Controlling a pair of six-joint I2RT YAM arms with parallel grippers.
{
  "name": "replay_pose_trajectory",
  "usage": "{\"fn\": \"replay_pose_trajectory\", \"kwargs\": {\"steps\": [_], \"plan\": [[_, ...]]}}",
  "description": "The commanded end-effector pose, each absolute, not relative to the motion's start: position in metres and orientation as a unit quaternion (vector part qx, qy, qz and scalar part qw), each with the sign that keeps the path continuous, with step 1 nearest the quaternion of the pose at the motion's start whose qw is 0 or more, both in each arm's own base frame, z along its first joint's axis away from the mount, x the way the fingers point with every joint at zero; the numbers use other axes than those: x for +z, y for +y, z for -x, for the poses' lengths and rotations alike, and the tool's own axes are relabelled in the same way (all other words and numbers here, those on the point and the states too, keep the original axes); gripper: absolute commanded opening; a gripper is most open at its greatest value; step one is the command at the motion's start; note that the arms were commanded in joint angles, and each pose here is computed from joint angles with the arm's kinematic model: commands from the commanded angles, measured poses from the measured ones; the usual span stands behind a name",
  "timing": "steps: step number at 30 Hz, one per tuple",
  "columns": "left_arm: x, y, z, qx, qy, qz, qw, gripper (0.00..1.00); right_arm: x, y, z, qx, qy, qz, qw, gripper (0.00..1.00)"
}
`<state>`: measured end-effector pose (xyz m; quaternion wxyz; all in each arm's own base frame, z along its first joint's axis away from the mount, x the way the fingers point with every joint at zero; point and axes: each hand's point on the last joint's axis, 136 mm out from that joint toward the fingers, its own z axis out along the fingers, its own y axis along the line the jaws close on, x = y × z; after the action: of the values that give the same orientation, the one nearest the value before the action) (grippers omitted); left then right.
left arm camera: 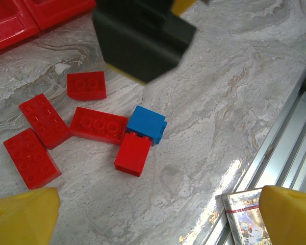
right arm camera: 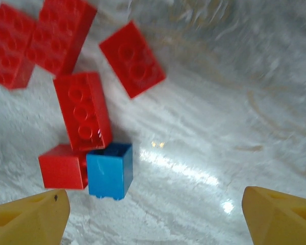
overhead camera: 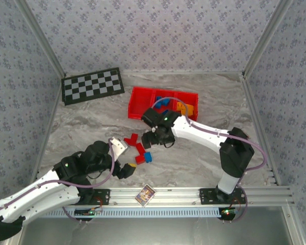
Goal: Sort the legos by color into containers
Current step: Move the lego to the bottom-center of the table.
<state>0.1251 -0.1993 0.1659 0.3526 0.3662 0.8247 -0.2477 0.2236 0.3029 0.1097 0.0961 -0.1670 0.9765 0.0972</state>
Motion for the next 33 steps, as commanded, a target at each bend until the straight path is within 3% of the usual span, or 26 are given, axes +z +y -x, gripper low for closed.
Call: {"fn": "replay_pose_trajectory", "kwargs": {"steps": [1,23,33], "plan": [[0.172,-0.202,-0.122,-0.256,0.818,-0.372,0.356,1.00,0.109,0.307,-0.208,0.107,0.979,0.155,0.084,0.88],[0.172,-0.202,-0.121,-0.257,0.816,-0.375,0.356,1.00,0.063,0.338,-0.196,0.070,0.970,0.233,0.021,0.76],[0.172,-0.202,-0.121,-0.257,0.817,-0.375,0.356,1.00,0.044,0.317,-0.196,0.013,0.973,0.232,0.000,0.72]]}}
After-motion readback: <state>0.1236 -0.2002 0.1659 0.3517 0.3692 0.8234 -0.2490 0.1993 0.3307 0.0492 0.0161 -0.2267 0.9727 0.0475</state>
